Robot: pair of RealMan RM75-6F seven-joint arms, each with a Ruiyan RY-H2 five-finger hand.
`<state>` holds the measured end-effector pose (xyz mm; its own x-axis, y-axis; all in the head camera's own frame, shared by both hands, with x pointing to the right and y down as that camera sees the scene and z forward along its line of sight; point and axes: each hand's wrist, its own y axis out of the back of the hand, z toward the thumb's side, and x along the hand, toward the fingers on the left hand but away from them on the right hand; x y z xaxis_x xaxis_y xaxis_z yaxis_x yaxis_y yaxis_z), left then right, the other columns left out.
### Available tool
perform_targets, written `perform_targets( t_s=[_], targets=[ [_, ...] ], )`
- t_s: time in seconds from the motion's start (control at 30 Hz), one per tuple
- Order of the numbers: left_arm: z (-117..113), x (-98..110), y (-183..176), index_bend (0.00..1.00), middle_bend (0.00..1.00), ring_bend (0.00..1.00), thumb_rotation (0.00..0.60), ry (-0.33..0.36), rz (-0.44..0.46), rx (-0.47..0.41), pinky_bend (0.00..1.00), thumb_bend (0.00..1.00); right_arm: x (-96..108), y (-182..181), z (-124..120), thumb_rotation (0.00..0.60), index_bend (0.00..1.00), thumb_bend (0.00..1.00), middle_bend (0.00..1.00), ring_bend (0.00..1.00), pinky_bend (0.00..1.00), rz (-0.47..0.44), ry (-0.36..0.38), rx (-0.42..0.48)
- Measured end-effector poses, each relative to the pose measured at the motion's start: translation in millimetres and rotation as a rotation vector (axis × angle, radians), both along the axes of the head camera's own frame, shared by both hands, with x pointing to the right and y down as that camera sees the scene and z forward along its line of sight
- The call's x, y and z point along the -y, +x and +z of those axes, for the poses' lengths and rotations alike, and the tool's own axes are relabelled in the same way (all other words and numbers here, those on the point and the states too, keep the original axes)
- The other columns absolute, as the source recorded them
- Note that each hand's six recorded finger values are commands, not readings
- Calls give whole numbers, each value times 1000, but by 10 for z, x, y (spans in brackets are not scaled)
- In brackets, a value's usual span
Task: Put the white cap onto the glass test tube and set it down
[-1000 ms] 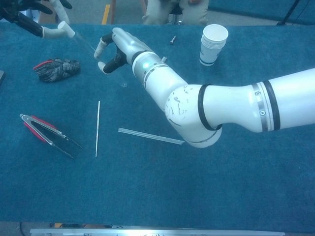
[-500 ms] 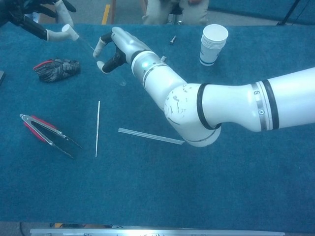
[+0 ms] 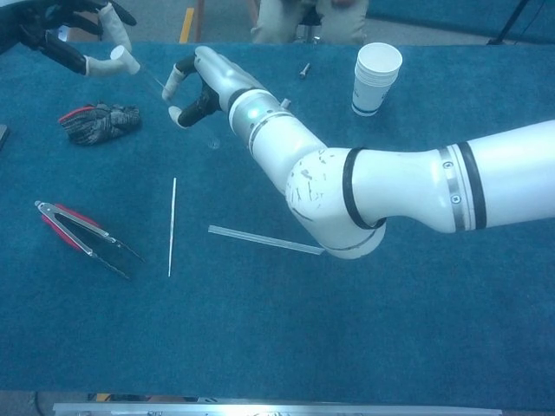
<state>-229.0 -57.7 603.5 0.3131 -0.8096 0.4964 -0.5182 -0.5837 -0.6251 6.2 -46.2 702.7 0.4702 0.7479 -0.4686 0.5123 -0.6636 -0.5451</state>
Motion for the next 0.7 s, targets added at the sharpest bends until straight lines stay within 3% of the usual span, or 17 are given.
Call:
perform_targets(
  t_s=[0.23, 0.47, 0.7],
  targets=[
    [-29, -2, -78, 261, 71, 0, 600, 0, 21, 40, 4, 321, 32, 55, -36, 600, 637, 383, 223, 64, 280, -44, 34, -62],
    [-78, 3, -209, 241, 50, 0, 600, 49, 69, 126, 4, 321, 59, 197, -80, 600, 637, 383, 223, 64, 280, -120, 81, -174],
    [-96, -25, -471, 243, 51, 0, 600, 156, 98, 243, 4, 321, 32, 433, -41, 600, 637, 383, 223, 64, 280, -200, 102, -309]
  ],
)
